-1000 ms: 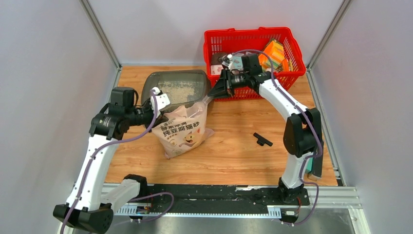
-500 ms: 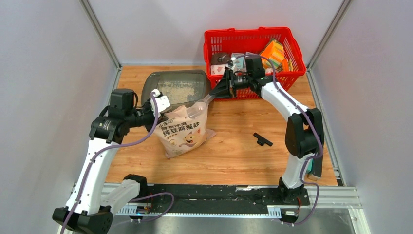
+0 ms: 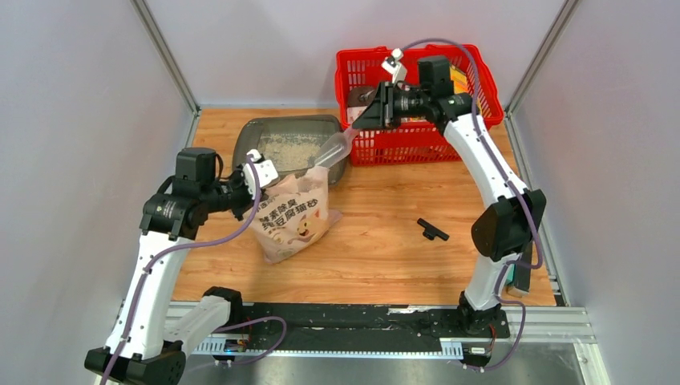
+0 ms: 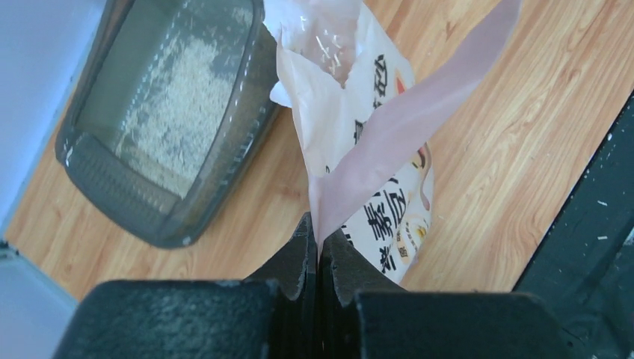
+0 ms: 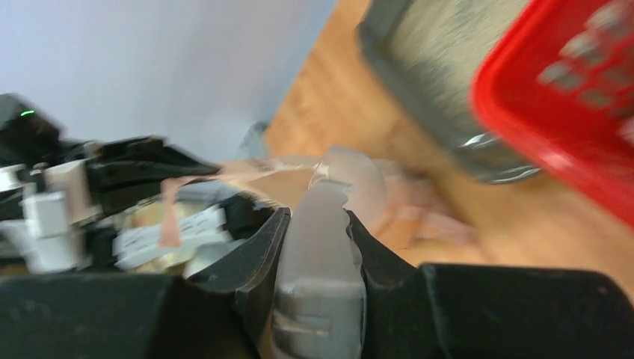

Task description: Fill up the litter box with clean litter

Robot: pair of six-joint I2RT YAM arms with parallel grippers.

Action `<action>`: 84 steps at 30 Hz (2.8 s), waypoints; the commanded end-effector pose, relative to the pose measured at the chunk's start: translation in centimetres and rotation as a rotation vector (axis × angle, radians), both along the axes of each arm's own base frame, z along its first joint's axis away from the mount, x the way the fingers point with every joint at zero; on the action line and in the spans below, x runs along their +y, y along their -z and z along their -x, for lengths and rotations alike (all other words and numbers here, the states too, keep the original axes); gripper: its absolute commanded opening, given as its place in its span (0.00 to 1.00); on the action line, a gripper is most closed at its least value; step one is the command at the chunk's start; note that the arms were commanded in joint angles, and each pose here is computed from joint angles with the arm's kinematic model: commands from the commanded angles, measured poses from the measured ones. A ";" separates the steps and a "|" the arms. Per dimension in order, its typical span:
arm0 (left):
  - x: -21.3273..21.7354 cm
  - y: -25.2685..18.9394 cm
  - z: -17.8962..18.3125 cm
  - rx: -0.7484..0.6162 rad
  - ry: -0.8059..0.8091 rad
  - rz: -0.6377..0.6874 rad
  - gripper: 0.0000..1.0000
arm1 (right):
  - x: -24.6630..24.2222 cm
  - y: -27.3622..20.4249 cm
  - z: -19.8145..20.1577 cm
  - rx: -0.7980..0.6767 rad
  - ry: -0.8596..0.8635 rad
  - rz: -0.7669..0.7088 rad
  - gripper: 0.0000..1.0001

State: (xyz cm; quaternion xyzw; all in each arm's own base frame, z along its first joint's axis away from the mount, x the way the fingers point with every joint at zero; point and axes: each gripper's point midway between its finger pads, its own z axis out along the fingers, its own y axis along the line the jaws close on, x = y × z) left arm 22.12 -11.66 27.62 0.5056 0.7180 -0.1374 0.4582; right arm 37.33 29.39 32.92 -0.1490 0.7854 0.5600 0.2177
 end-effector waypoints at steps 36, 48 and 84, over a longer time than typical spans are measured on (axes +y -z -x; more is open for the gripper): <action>-1.1 -6.0 -0.4 -0.141 -0.091 0.193 0.00 | 4.4 -6.6 9.0 -0.695 -0.250 0.160 0.00; -1.7 -5.7 0.1 -0.128 -0.079 0.233 0.00 | 7.7 0.6 5.6 -0.635 -0.114 0.496 0.00; -3.9 -7.1 -1.5 -0.175 -0.044 0.341 0.00 | 10.5 20.8 9.4 0.084 -0.291 0.515 0.00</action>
